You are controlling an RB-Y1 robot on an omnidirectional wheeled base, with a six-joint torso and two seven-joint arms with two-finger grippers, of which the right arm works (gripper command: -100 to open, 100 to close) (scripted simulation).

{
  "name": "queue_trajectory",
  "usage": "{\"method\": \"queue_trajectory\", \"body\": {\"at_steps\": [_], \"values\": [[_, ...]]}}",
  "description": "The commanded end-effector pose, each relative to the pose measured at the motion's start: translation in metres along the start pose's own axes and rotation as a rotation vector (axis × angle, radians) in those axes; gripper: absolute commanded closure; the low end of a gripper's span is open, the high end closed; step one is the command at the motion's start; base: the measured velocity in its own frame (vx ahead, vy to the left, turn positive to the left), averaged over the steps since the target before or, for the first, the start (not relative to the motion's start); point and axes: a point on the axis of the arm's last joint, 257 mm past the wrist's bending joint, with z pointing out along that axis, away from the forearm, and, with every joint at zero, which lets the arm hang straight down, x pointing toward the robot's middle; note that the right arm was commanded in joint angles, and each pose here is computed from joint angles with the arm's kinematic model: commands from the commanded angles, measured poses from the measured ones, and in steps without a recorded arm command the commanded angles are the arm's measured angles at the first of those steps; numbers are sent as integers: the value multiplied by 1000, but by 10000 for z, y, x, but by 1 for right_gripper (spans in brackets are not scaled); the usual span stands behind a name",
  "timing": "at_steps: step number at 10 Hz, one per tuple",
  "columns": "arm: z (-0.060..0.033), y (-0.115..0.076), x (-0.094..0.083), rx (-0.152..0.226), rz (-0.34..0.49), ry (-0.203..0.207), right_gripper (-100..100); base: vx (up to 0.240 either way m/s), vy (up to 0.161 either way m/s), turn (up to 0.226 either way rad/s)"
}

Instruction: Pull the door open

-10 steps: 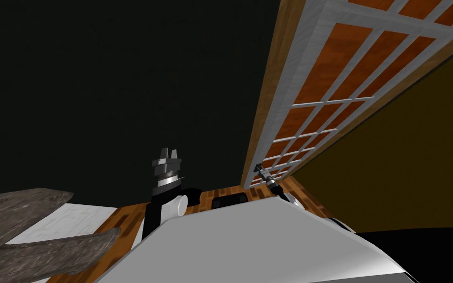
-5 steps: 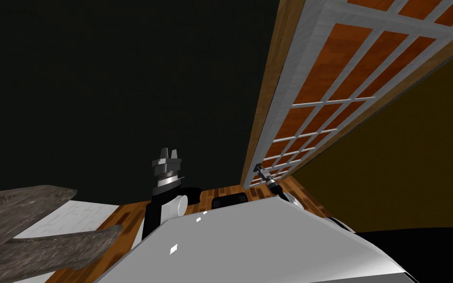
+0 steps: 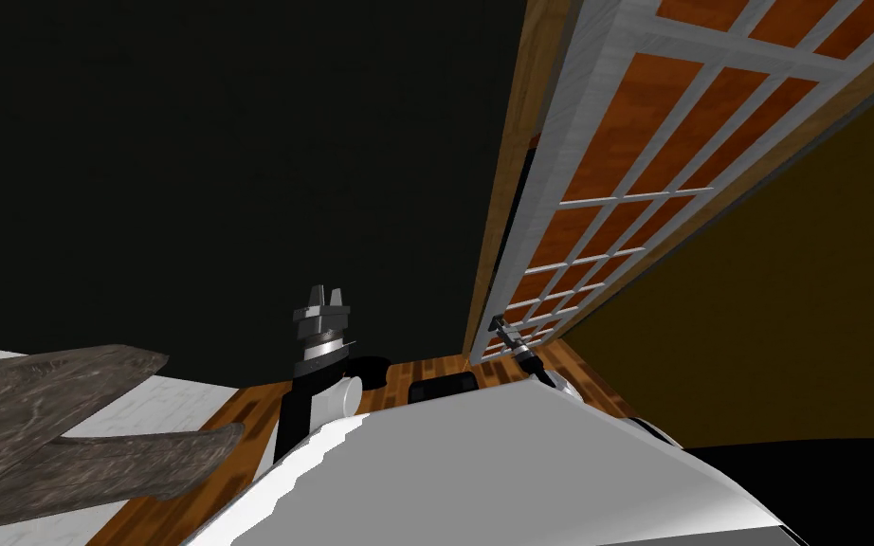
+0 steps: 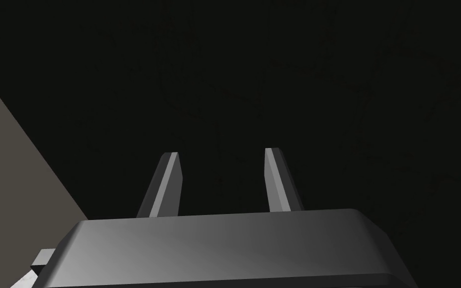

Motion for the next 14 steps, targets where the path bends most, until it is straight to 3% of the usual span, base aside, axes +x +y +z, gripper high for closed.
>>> {"method": "queue_trajectory", "body": {"at_steps": [1, 14], "values": [[7, 46, 32, 2, 65, 0, 100, -69, -24, 39], [131, 147, 42, 22, 437, -29, 100, -55, -22, 33]]}}
